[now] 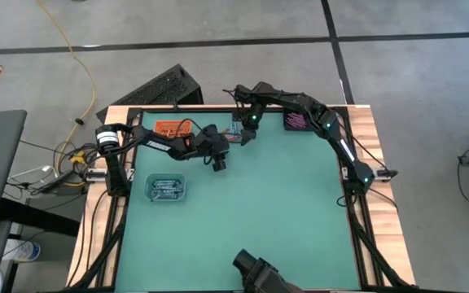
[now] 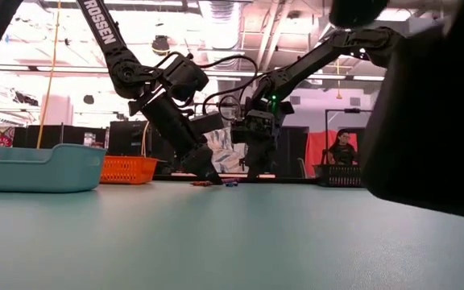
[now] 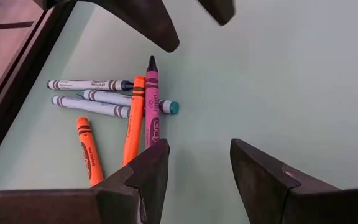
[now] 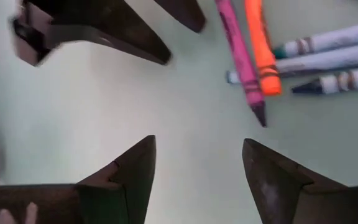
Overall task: Sort crayons
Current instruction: Put the purple crayon into the black basket
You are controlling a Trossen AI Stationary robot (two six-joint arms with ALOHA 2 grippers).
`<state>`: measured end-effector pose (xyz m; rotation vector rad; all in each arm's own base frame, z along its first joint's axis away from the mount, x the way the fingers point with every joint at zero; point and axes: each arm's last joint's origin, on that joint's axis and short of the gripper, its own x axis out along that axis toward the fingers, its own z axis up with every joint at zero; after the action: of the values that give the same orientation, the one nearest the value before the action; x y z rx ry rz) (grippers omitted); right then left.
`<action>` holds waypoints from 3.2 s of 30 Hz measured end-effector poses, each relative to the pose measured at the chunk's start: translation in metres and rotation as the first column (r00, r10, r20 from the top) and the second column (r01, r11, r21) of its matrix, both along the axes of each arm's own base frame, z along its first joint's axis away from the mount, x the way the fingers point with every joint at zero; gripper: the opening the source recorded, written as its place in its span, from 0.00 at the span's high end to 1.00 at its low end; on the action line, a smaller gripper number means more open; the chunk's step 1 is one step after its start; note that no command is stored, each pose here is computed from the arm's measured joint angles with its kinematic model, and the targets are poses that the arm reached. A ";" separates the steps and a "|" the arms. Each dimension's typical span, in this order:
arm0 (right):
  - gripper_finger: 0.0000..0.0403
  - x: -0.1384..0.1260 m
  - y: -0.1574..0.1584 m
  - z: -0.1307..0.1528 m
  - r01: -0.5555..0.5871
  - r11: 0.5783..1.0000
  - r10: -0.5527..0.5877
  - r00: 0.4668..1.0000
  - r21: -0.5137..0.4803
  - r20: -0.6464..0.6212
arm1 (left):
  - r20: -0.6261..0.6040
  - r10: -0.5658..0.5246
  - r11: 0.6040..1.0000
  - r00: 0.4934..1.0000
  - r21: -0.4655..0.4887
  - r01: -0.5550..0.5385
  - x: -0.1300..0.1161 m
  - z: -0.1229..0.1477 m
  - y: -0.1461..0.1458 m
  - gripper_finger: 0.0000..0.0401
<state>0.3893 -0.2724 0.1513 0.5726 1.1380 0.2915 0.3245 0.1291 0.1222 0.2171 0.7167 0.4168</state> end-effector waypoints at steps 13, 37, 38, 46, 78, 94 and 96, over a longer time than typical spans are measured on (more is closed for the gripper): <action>0.40 0.002 -0.007 0.000 0.034 0.997 -0.033 0.999 -0.063 0.012 | 0.052 0.006 0.995 0.999 0.100 -0.012 -0.003 0.029 0.000 0.60; 0.40 -0.013 0.018 0.031 -0.086 0.995 0.090 0.991 0.045 -0.097 | -0.108 -0.181 0.983 0.978 0.004 0.182 -0.011 0.017 -0.007 0.60; 0.40 -0.013 0.020 0.031 -0.097 0.994 0.102 0.989 0.053 -0.105 | -0.106 -0.190 0.982 0.976 -0.004 0.191 -0.011 0.017 -0.008 0.60; 0.41 -0.005 0.037 0.031 -0.150 0.987 0.156 0.980 0.051 -0.126 | -0.082 -0.217 0.972 0.973 -0.110 0.207 -0.005 0.024 0.002 0.60; 0.41 -0.004 0.058 0.035 -0.156 0.985 0.168 0.947 0.068 -0.274 | -0.291 -0.251 0.957 0.923 -0.217 0.192 0.023 0.009 -0.003 0.99; 0.41 -0.067 0.050 0.199 0.040 0.921 0.004 0.994 -0.387 0.113 | 0.006 -0.162 0.979 0.987 0.126 0.160 -0.013 0.151 -0.024 1.00; 0.41 -0.074 0.056 0.220 0.063 0.905 0.027 0.978 -0.420 0.205 | 0.081 -0.168 0.973 0.982 0.172 0.152 -0.023 0.173 -0.027 1.00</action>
<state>0.3151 -0.2163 0.3711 0.1594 0.9540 0.0767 0.3015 0.1017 0.2950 0.4059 0.5663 0.3299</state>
